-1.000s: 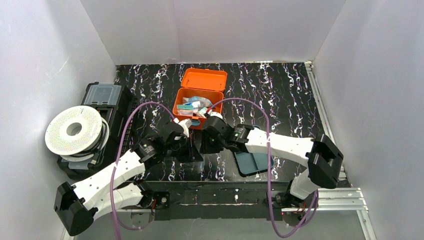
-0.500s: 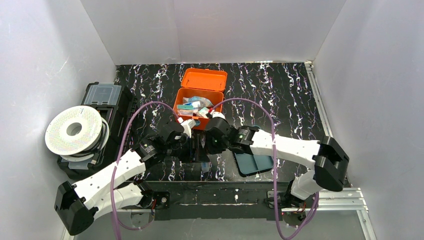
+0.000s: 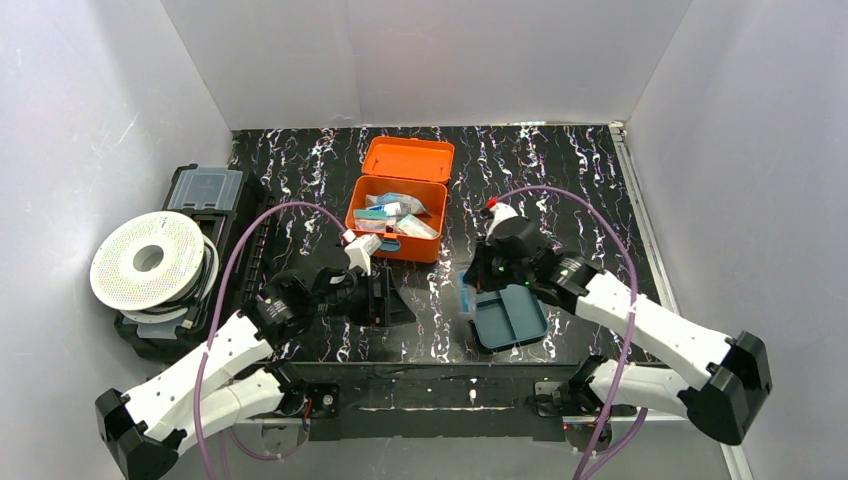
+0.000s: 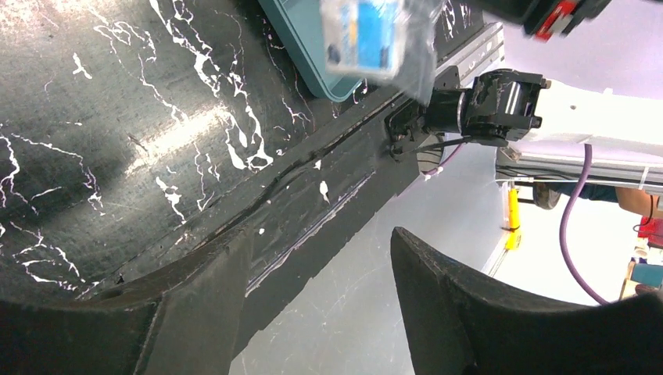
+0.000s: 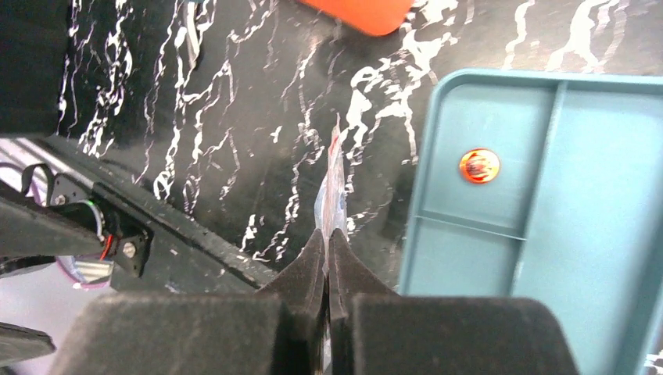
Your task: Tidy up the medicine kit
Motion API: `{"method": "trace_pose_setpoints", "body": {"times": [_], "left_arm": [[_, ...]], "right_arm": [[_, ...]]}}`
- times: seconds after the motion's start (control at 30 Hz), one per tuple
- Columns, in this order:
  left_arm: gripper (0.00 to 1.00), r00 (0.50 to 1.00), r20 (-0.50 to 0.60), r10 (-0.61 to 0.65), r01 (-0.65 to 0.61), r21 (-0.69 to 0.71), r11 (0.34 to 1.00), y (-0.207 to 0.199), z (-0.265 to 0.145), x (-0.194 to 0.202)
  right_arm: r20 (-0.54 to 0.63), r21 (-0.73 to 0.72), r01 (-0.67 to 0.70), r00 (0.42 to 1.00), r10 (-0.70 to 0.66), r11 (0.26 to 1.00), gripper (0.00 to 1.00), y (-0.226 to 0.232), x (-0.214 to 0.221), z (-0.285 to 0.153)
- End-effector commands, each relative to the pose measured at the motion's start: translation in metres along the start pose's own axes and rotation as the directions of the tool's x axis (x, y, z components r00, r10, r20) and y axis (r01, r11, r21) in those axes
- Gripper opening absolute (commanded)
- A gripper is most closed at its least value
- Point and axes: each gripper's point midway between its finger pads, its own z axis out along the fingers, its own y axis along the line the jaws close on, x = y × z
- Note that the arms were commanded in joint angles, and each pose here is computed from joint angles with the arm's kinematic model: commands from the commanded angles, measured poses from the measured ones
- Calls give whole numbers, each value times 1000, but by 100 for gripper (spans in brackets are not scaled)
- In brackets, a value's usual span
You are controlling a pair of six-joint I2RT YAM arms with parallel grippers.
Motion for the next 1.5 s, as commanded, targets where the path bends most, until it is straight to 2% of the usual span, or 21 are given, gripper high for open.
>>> {"method": "trace_pose_setpoints", "body": {"times": [0.0, 0.13, 0.43, 0.6, 0.77, 1.1, 1.47], "left_arm": [[64, 999, 15, 29, -29, -5, 1000, -5, -16, -1], [66, 999, 33, 41, -41, -12, 999, -7, -29, -1], [71, 985, 152, 83, -76, -50, 996, -7, -74, -7], [84, 960, 266, 91, -84, -37, 996, -8, -103, -11], [98, 938, 323, 127, -115, -57, 992, -4, -124, -11], [98, 892, 420, 169, -122, -137, 983, 18, -146, -12], [98, 890, 412, 193, -126, -185, 975, 32, -146, -7]], "right_arm": [[20, 8, 96, 995, -96, 995, 1, -26, -8, -20], [-4, 23, 102, 995, -102, 995, 1, -47, -10, -27], [-107, -90, 152, 981, -161, 984, 1, -53, 9, -17], [-91, -147, 173, 978, -188, 974, 1, -56, 18, -6], [-77, -185, 170, 979, -187, 968, 1, -59, 21, 1], [-111, -214, 134, 981, -161, 968, 1, -70, 29, 17], [-190, -225, 24, 980, -68, 974, 1, -75, 51, 23]]}}
